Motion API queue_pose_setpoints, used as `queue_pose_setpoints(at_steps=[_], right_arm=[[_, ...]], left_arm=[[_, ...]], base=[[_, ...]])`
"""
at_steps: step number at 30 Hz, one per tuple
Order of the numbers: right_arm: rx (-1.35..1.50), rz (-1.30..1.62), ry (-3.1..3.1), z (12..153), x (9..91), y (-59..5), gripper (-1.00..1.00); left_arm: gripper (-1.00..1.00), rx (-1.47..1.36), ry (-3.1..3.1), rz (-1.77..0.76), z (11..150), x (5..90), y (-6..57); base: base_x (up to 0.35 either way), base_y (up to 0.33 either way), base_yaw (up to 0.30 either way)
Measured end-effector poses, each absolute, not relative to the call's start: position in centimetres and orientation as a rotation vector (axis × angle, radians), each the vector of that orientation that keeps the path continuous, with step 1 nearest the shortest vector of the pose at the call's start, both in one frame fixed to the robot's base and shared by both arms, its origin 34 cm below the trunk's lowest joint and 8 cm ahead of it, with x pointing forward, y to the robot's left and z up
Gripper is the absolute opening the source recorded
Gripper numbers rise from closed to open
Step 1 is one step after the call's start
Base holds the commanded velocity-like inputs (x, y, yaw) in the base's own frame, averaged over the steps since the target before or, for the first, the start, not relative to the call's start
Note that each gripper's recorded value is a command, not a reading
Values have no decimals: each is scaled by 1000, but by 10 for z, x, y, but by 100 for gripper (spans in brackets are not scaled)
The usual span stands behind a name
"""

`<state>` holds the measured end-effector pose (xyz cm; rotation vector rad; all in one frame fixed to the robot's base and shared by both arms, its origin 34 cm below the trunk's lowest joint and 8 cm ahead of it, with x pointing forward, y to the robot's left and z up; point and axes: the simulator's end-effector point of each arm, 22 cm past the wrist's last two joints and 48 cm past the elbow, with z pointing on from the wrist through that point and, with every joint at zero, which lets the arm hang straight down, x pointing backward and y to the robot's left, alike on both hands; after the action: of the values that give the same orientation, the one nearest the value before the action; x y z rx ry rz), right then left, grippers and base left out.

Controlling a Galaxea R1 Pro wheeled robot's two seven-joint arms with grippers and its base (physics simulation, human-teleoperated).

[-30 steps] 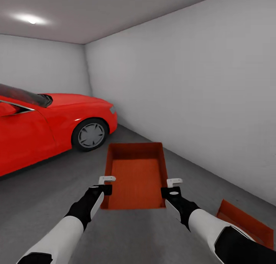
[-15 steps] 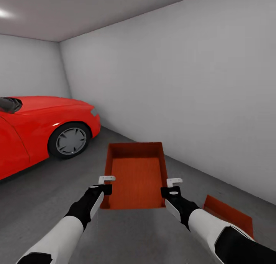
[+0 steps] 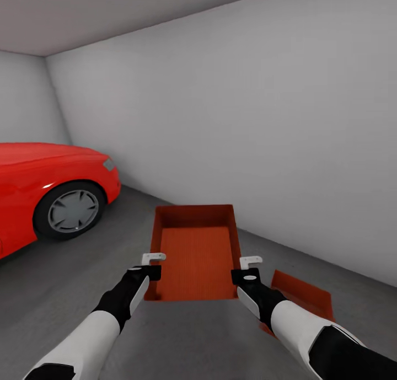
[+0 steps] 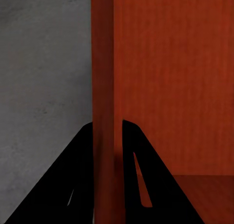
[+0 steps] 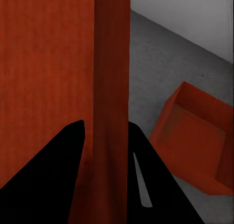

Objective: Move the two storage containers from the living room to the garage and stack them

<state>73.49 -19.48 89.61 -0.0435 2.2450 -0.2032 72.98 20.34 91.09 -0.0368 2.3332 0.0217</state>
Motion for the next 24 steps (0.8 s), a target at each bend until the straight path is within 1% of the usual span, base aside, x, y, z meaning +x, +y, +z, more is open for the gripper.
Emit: queue_pose_setpoints(at_steps=[14, 17, 24], right_arm=[[-44, -203, 2245, 896, 735, -195, -100], [-46, -203, 2247, 895, 734, -195, -100], [-46, -203, 2247, 895, 734, -195, -100]], left_arm=[[-100, -37, 2333, 22, 911, 730, 203], [-100, -35, 2335, 22, 910, 729, 203], [-100, -37, 2336, 23, 910, 729, 203]], base=[[8, 0, -286], [211, 0, -286], [307, 0, -286]])
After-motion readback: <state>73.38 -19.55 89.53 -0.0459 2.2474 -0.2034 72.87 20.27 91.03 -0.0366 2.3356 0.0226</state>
